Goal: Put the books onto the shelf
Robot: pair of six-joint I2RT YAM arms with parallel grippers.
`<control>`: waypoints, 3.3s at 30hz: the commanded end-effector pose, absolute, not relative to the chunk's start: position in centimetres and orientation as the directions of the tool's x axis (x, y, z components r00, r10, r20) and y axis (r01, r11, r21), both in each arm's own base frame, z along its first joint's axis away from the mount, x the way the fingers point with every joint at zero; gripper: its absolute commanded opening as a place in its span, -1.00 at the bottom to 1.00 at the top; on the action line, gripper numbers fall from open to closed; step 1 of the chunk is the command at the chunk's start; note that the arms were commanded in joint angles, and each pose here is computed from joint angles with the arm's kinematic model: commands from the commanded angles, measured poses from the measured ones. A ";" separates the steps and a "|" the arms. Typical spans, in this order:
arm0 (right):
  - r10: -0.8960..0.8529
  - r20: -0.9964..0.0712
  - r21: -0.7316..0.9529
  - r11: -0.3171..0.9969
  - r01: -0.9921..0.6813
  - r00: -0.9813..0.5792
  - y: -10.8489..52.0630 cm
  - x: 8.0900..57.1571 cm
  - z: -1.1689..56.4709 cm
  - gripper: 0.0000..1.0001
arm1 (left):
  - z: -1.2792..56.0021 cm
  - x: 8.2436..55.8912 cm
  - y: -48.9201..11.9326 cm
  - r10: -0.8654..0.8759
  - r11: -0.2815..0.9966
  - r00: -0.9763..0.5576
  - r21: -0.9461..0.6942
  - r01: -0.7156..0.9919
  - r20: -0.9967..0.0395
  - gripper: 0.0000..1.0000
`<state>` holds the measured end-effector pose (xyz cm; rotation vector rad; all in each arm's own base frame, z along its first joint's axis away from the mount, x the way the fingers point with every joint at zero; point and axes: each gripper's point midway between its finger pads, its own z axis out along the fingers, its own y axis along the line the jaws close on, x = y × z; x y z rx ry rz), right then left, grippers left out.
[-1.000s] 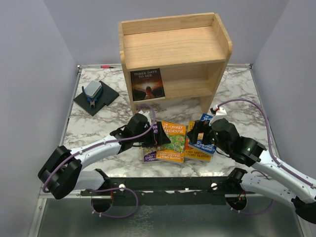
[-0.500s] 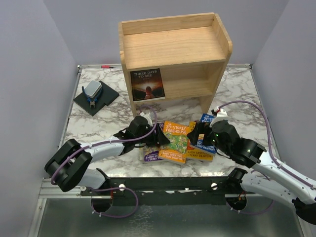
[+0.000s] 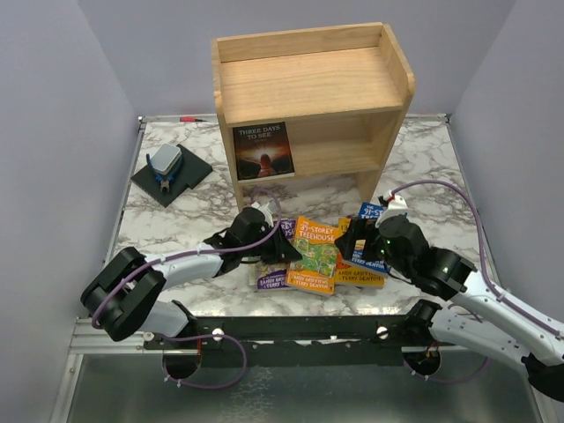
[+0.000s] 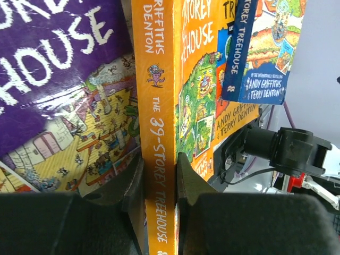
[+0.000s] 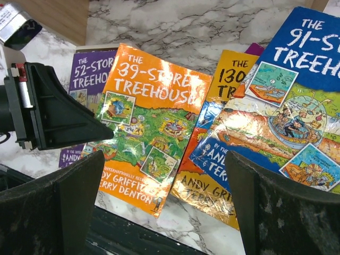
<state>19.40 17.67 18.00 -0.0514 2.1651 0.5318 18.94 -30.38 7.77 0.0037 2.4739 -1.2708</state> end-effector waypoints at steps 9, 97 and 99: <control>0.218 -0.779 0.422 0.876 -0.234 -0.588 16.6 18.0 20.9 0.98 | 18.3 19.1 -32.3 -0.153 0.446 -0.895 -0.837 0.317 -0.420 -1.00; 0.552 -0.636 0.745 0.259 -0.614 -0.539 23.7 14.2 38.3 -0.99 | 39.4 18.9 -28.5 -0.425 0.288 -0.583 -0.714 0.638 -0.692 -0.89; 0.555 -0.643 0.736 0.258 -0.626 -0.527 23.5 14.1 39.0 -0.99 | 39.3 18.9 -28.5 -0.423 0.291 -0.581 -0.712 0.639 -0.695 -0.73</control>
